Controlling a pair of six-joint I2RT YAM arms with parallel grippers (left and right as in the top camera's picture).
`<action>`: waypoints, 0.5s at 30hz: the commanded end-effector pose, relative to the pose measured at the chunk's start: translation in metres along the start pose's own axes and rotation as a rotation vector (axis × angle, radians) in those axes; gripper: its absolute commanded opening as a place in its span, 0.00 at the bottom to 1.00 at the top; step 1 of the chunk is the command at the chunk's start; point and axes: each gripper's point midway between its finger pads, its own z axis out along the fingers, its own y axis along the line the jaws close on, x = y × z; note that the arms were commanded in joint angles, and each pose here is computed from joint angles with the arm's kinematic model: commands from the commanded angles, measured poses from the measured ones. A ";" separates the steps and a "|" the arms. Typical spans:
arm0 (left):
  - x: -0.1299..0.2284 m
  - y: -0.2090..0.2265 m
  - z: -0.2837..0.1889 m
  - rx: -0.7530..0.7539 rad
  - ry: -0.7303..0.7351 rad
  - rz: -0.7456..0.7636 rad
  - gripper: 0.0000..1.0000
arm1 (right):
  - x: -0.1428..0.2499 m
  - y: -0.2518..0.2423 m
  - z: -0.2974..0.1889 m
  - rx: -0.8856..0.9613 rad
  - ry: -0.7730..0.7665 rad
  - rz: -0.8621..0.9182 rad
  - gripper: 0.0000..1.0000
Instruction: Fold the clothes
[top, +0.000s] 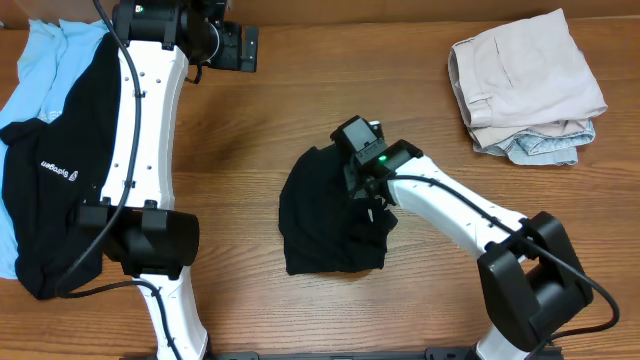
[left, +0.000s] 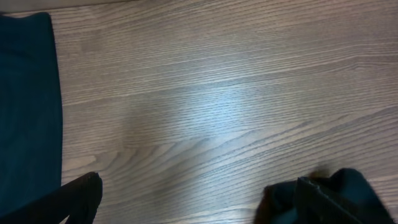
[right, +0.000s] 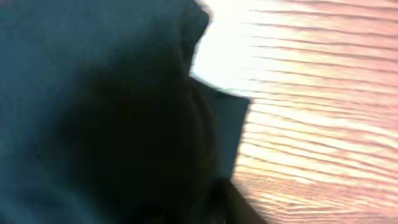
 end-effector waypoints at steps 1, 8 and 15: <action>-0.003 0.001 -0.002 -0.006 -0.012 0.024 1.00 | -0.014 -0.028 -0.004 0.064 -0.015 0.052 0.04; -0.003 0.001 -0.002 -0.006 -0.011 0.024 1.00 | -0.032 -0.048 -0.043 -0.081 0.080 0.092 0.04; -0.003 0.001 -0.002 -0.006 -0.011 0.024 1.00 | -0.001 -0.068 -0.037 -0.256 0.261 0.171 0.64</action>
